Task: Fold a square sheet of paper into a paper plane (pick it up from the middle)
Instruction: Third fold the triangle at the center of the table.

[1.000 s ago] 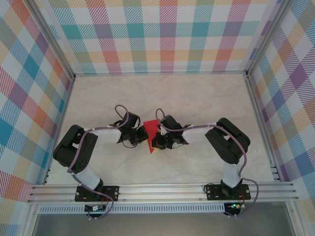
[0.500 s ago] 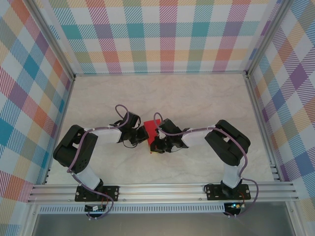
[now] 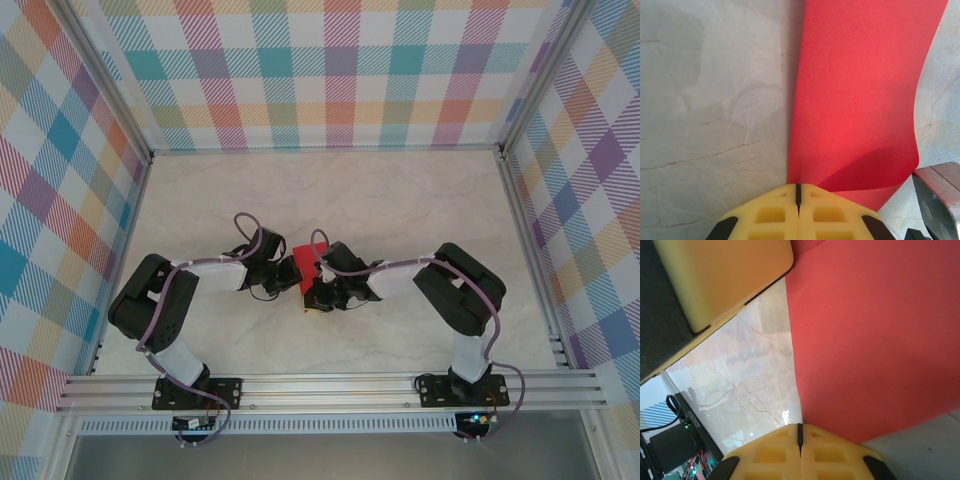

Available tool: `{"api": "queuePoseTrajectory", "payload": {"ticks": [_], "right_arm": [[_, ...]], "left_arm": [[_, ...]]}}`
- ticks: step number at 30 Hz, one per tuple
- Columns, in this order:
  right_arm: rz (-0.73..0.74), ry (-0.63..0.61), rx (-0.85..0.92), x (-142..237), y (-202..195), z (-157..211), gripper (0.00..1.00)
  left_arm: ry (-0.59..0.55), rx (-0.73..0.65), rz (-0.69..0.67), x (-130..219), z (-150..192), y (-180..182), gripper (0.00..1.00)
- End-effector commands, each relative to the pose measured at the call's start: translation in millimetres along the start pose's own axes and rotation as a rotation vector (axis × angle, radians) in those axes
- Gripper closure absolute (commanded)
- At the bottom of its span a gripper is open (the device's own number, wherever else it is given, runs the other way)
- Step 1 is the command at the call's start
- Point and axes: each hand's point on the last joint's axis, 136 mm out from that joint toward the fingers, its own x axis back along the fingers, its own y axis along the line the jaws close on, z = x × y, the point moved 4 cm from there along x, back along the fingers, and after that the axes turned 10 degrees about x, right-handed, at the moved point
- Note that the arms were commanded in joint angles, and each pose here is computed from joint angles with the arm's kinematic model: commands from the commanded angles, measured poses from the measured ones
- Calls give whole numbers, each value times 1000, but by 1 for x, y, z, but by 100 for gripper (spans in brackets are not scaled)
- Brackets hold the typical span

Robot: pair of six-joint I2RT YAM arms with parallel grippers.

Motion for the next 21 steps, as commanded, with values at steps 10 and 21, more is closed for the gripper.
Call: {"api": "queuePoseTrajectory", "payload": {"ticks": [10, 21], "right_arm": [[184, -139, 105, 45, 11, -13, 85], [249, -177, 125, 42, 9, -43, 83]], "left_arm": [[-21, -8, -107, 6, 4, 18, 100], [-15, -38, -10, 12, 1, -6, 85]]}}
